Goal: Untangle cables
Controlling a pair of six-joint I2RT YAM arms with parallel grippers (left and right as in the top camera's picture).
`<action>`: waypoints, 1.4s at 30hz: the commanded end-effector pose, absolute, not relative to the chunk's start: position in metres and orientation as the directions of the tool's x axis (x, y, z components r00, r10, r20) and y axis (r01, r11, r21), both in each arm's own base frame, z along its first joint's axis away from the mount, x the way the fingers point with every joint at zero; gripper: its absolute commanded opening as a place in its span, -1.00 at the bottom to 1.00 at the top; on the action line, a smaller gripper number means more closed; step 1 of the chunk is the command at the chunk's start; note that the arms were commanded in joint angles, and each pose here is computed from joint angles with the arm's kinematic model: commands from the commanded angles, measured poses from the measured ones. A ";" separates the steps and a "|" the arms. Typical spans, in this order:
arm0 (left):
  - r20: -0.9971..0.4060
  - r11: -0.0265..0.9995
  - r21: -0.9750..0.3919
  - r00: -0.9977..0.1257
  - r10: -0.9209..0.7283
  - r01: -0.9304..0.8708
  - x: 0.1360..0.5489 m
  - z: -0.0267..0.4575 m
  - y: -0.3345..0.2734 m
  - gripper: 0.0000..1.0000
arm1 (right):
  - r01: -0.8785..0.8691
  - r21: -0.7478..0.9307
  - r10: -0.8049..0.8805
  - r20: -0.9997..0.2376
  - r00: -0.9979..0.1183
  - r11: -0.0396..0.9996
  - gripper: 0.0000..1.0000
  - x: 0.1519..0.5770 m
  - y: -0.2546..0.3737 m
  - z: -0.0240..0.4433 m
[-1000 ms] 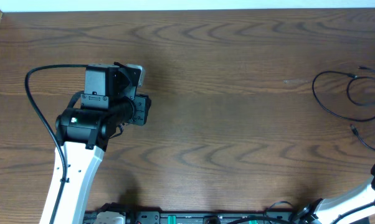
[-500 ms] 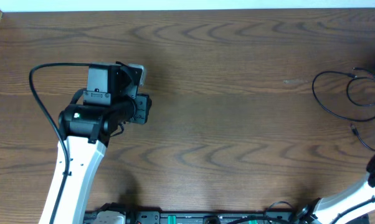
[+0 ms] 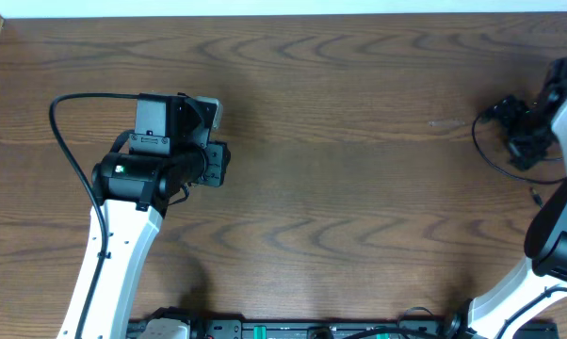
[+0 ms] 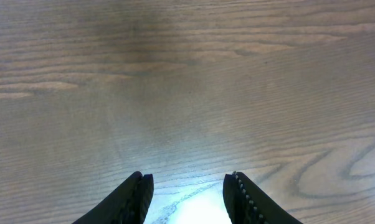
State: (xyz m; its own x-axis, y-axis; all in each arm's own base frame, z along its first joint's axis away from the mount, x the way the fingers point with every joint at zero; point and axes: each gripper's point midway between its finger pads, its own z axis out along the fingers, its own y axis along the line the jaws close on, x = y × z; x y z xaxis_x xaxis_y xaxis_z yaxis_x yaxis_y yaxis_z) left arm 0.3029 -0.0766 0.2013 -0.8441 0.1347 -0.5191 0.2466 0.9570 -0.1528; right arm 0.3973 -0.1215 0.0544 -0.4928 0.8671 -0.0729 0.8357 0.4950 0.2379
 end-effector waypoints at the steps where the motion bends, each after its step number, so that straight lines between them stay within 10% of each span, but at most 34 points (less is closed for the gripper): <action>1: -0.524 0.955 -0.165 -0.842 0.126 0.246 0.304 0.205 -0.078 -0.15 | 0.888 0.170 0.904 -0.080 -0.420 0.427 0.55 0.388 -0.113 0.030; 7: -0.525 0.955 -0.165 -0.842 0.126 0.246 0.304 0.205 -0.078 -0.15 | 0.949 0.107 0.955 -0.058 -0.291 0.296 0.01 0.366 -0.103 0.004; 11: -0.524 0.955 -0.165 -0.842 0.126 0.246 0.304 0.205 -0.078 -0.15 | 0.978 0.095 0.983 -0.037 -0.181 0.184 -0.01 0.353 -0.100 -0.012; 26: -0.521 0.955 -0.165 -0.844 0.127 0.245 0.304 0.204 -0.078 -0.15 | 0.885 0.033 0.794 -0.458 -0.400 0.465 -0.06 0.385 -0.177 -0.003; 42: -0.507 0.956 -0.167 -0.852 0.128 0.243 0.300 0.202 -0.077 -0.15 | 0.905 -0.054 0.703 -0.611 -0.365 0.423 -0.25 0.357 -0.291 0.020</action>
